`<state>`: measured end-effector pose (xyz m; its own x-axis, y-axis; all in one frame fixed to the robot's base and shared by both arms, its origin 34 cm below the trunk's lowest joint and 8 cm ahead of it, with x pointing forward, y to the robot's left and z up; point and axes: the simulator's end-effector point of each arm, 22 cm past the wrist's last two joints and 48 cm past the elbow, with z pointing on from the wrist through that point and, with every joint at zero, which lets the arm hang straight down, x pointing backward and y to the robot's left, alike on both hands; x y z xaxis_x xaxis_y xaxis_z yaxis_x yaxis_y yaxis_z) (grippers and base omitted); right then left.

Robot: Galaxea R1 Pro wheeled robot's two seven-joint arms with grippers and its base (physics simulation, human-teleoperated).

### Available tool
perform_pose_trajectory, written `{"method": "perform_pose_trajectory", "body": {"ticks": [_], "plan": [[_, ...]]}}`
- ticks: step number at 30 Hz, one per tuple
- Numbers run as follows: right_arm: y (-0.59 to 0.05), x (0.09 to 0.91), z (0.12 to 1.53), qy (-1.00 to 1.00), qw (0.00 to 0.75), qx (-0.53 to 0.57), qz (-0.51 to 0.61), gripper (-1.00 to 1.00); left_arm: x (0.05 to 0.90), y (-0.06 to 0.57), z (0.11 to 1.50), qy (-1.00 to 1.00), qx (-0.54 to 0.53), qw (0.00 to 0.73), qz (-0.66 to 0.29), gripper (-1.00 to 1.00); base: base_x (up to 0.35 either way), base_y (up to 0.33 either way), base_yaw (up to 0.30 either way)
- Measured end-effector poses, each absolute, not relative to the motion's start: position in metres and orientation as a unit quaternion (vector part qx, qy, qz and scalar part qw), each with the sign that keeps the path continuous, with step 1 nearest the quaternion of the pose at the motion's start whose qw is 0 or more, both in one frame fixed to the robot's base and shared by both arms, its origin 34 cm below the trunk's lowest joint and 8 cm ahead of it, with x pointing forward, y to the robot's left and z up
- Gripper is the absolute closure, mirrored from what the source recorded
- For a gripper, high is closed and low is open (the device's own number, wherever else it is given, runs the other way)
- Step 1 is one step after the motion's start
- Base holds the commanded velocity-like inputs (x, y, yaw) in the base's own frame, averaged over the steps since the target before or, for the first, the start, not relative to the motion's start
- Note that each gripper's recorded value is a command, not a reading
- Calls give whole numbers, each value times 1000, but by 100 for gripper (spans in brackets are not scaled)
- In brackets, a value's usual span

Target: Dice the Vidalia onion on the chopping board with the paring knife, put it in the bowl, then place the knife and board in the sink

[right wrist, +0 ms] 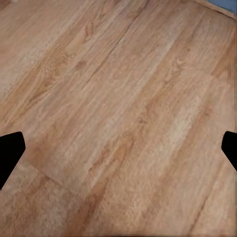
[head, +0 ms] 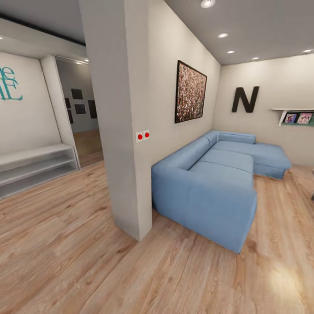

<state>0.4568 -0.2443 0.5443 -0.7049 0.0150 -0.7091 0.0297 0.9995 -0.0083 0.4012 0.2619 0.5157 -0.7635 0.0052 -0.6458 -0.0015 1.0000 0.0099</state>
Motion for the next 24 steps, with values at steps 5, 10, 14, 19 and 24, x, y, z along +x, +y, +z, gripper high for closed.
{"method": "perform_pose_trajectory", "body": {"ticks": [5, 10, 14, 19, 24], "plan": [[-244, 457, 544, 923, 384, 12, -10, -100, 401, 263, 516, 939, 1, 344, 5, -100, 0, 0, -280], [-244, 456, 543, 924, 382, 12, -9, -100, 401, 263, 515, 939, 0, 343, 6, -100, 0, 0, -257], [-244, 454, 542, 925, 380, 12, -9, -100, 399, 263, 514, 940, 0, 341, 6, -100, 0, 0, -223], [-244, 453, 540, 926, 378, 12, -10, -100, 400, 263, 515, 938, 1, 345, 6, -100, 0, 0, -217], [-245, 451, 538, 927, 375, 13, -10, -100, 399, 263, 513, 939, 1, 344, 6, -100, 0, 0, -216]]}}
